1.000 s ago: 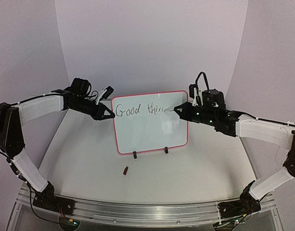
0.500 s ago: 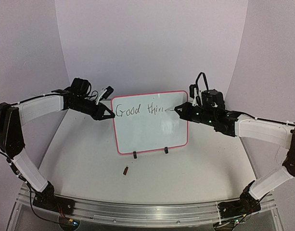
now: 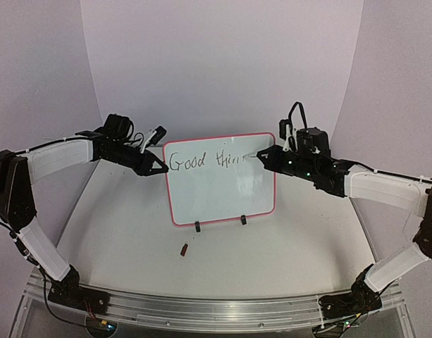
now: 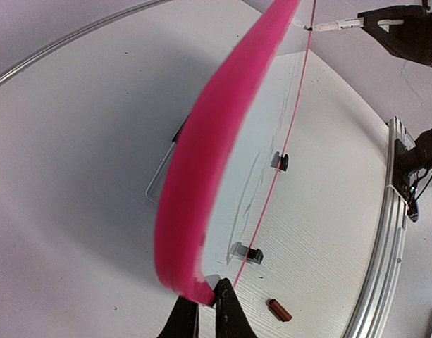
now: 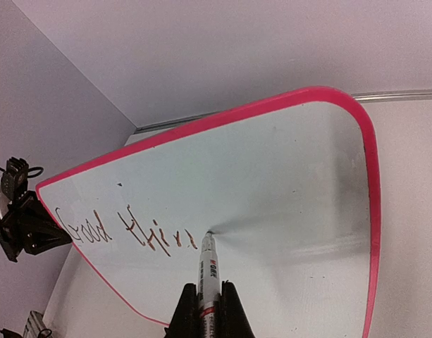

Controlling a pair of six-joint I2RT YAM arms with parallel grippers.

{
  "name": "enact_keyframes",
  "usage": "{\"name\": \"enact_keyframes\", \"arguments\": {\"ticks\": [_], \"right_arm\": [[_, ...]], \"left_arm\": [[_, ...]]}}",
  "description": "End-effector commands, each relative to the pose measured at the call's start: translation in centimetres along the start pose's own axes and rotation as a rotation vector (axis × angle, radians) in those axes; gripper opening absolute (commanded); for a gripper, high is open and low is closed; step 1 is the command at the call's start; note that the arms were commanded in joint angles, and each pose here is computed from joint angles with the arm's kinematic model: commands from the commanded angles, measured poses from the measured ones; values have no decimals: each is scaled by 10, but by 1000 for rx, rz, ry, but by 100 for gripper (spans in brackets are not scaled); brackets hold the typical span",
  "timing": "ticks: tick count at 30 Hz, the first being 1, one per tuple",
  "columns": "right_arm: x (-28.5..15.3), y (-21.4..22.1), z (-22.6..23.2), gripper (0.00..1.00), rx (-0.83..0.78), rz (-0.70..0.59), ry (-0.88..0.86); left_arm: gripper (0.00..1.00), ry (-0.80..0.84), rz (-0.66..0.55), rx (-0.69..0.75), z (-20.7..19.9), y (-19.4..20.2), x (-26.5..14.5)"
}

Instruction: Write a sentence on the whiteboard

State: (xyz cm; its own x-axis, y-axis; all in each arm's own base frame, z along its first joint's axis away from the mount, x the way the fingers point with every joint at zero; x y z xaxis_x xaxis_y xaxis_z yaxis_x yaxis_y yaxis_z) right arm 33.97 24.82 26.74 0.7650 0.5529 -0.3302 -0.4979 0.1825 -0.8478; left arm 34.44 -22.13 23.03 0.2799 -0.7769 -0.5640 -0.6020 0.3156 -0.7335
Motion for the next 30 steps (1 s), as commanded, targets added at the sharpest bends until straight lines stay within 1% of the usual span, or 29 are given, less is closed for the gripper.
{"name": "enact_keyframes", "arguments": {"ticks": [1,7,17,30], "right_arm": [[6,-21,9,0,-15,-57,-32],[15,-9,8,0,-2,-10,-51],[10,8,-2,0,19,23,-21],[-1,-12,2,0,-4,-38,-5]], "left_arm": [[0,-71,23,37,8,0,2],[0,-71,23,37,8,0,2],[0,-70,22,38,7,0,2],[0,-69,23,36,7,0,2]]}}
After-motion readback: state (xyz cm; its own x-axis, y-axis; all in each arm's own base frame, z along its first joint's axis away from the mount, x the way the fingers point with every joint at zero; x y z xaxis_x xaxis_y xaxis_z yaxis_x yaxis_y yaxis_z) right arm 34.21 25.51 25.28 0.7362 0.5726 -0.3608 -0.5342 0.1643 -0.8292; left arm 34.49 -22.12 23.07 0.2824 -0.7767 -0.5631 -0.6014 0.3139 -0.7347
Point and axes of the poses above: each gripper's point midway between its finger pads, its own x axis out along the fingers, its own z axis along the line the jaws close on, y = z × x, the point moved 5 cm from there along -x, back along the fingers, and after that the axes turned 6 degrees about -x, right-handed, at the moved point
